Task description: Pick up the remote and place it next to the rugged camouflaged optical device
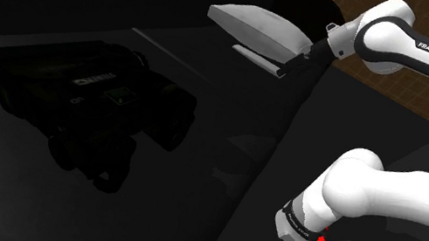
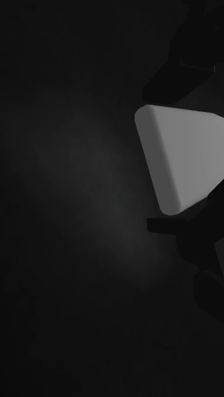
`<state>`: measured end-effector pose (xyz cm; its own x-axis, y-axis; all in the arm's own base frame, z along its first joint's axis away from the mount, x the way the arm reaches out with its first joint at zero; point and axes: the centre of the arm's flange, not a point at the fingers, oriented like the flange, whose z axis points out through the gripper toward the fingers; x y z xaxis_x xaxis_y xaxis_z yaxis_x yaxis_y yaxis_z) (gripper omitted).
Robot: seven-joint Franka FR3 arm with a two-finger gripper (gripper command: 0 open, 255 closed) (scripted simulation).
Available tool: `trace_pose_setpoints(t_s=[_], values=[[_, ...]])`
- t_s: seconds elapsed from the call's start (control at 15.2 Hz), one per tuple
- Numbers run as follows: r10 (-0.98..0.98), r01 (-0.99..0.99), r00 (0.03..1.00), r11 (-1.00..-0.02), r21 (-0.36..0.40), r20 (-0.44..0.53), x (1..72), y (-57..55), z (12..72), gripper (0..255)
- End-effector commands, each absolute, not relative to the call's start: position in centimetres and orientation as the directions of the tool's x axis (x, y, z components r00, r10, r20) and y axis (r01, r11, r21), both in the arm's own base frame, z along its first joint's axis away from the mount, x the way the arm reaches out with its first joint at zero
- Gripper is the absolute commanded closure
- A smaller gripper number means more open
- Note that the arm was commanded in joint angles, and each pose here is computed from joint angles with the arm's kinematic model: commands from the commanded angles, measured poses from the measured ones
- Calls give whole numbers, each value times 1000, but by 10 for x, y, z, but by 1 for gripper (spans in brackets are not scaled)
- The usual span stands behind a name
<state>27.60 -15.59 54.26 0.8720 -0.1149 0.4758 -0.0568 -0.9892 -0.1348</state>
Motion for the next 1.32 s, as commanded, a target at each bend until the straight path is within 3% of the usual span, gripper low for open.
trace_pose_setpoints(t_s=[0.0, 0.46, 1.25], values=[[-115, -57, 872, -989, -135, 475, 276, -156, 542, 255], [-115, -57, 872, -989, -135, 475, 276, -156, 542, 255], [-115, -57, 872, -989, -135, 475, 276, -156, 606, 255]])
